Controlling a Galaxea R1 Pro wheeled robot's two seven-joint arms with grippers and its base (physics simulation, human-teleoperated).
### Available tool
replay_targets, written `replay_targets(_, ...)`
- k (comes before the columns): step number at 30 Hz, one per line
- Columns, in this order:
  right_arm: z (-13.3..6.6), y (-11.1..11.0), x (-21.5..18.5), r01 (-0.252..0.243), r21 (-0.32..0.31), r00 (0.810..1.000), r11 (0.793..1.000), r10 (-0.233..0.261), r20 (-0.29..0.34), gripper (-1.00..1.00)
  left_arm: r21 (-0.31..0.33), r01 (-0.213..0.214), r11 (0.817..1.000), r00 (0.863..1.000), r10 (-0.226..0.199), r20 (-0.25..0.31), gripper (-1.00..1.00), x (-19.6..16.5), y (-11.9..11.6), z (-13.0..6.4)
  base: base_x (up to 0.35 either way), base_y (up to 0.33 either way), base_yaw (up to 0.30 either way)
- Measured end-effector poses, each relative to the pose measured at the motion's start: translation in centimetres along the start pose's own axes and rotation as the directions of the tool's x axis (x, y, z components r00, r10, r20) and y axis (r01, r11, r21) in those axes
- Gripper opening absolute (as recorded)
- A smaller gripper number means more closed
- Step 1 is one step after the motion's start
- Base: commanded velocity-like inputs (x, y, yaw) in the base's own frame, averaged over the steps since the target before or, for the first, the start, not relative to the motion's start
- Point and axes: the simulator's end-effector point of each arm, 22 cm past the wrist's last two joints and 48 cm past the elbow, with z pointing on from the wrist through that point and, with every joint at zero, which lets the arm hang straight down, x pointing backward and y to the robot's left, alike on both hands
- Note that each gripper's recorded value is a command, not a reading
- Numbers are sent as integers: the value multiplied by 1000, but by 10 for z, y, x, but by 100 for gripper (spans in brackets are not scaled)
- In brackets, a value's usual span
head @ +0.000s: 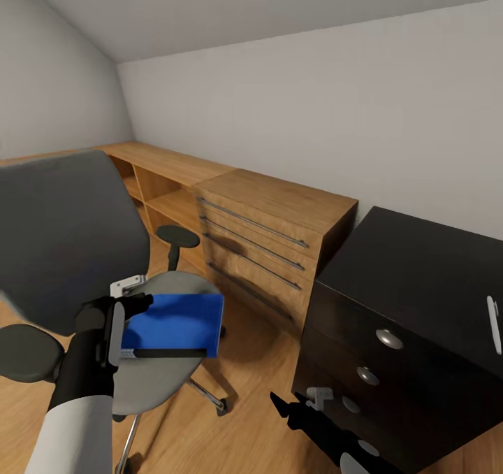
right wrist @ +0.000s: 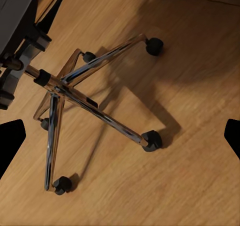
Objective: In the bedroom, organize the workspace by keeping the computer under the desk, ensuring the monitor is on the desk, placing the keyboard on the desk next to the monitor, placing the mouse on the desk next to the keyboard, moving the folder from the swivel chair onto the desk next to the mouse, stacking the notebook on top of the folder with the pen on top of the notebook, and positioning the swivel chair next to the desk.
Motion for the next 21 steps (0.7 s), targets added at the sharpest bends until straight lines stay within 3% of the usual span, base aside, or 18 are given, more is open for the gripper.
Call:
replay_targets(6, 0, 0, 0, 1, -1, 1000, 1000, -1, 0, 100, -3, 6, 1000, 1000, -6, -9, 100, 3, 2, 2, 0, 2, 0)
replay_targets(21, 0, 0, 0, 1, -2, 1000, 1000, -1, 0, 100, -11, 19, 1000, 994, -20, -108, 100, 44, 7, 22, 0, 0, 0)
